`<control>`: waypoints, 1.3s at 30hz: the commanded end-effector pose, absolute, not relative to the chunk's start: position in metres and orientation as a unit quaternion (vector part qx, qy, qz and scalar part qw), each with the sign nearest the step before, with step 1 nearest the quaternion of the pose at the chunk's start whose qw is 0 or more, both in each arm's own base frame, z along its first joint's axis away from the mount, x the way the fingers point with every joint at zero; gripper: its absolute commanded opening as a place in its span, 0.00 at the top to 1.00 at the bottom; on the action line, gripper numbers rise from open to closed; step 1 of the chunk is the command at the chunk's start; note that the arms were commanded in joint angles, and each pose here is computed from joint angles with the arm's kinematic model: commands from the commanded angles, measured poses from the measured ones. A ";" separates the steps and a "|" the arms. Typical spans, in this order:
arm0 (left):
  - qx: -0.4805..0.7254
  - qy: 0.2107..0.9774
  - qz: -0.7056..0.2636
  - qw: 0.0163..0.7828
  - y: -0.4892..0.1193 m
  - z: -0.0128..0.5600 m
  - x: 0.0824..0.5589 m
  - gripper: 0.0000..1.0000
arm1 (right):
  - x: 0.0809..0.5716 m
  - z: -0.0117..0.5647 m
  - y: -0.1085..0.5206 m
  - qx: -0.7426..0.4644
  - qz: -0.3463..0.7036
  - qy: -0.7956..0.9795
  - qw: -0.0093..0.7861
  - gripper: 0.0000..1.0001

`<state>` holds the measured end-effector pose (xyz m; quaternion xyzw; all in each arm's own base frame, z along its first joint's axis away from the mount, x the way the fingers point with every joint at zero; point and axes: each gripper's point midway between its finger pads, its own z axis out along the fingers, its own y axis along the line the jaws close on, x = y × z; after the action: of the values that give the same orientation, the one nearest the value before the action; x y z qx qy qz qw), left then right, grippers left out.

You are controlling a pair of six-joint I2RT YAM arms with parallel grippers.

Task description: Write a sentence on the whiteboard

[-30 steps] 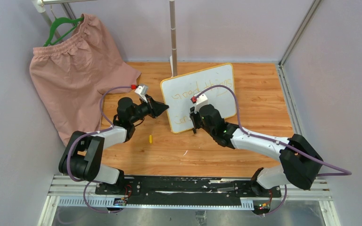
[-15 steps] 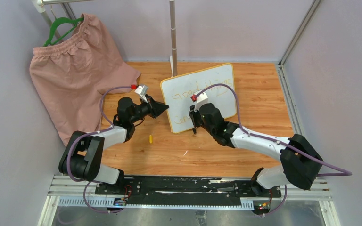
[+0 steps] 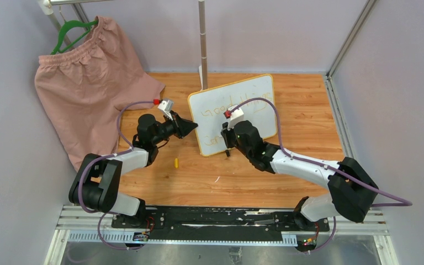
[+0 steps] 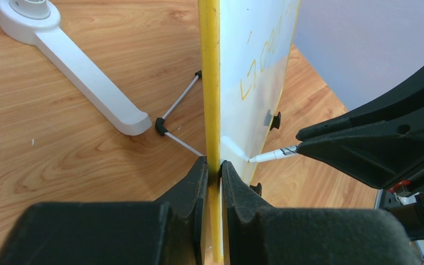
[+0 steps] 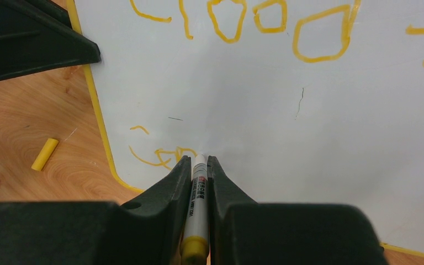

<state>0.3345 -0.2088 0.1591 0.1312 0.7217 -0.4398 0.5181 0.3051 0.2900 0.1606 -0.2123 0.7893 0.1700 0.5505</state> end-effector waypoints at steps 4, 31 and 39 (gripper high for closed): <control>0.163 0.704 -0.442 0.532 -0.217 0.173 0.332 1.00 | 0.324 0.181 0.275 -0.176 0.149 0.777 0.586 1.00; 0.163 0.704 -0.442 0.531 -0.217 0.172 0.332 1.00 | 0.308 0.143 0.255 -0.175 0.139 0.806 0.548 1.00; 0.163 0.704 -0.442 0.532 -0.217 0.172 0.332 1.00 | 0.302 0.151 0.246 -0.167 0.141 0.802 0.556 1.00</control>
<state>0.3339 -0.2098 0.1592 0.1324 0.7213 -0.4407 0.5177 0.3018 0.2610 0.1421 -0.1877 0.8047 0.1464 0.5439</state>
